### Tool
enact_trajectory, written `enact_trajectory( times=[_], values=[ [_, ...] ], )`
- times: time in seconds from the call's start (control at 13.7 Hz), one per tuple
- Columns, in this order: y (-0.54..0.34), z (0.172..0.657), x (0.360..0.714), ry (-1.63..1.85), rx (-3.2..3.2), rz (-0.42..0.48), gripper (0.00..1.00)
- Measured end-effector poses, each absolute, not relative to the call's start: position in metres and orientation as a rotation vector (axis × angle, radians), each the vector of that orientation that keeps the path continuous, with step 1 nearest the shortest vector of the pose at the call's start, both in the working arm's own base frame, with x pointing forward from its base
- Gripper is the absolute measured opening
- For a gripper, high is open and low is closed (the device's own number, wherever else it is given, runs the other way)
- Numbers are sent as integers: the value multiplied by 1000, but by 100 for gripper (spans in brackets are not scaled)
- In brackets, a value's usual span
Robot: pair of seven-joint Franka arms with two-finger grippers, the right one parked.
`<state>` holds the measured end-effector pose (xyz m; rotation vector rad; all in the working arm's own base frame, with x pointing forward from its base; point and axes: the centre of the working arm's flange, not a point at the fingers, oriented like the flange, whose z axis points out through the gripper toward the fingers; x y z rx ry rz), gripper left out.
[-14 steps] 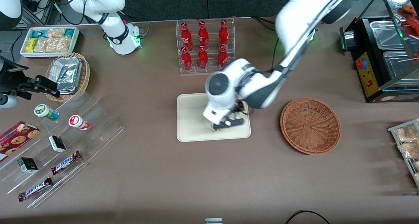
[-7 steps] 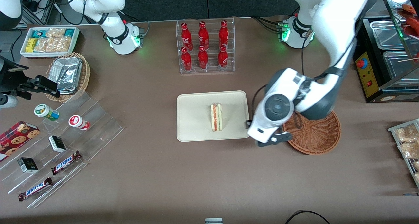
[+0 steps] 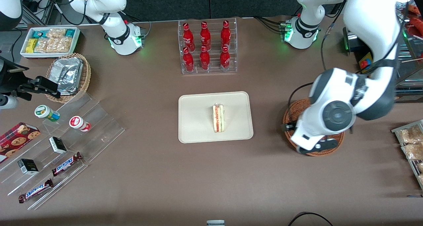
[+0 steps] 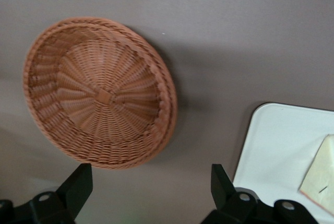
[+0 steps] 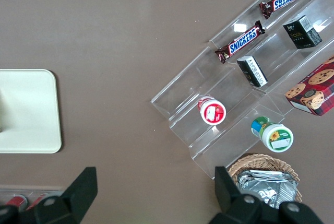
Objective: Place sandwich from basket to tray
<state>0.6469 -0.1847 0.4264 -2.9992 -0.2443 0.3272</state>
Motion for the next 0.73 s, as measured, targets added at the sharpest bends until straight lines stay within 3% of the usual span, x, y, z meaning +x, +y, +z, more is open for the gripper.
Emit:
enact_trajectory(
  times=[0.44,0.73],
  values=[
    [-86,473,621,65,-3045,392,100],
    [-91,507,588,135,-3007,426,100]
  ],
)
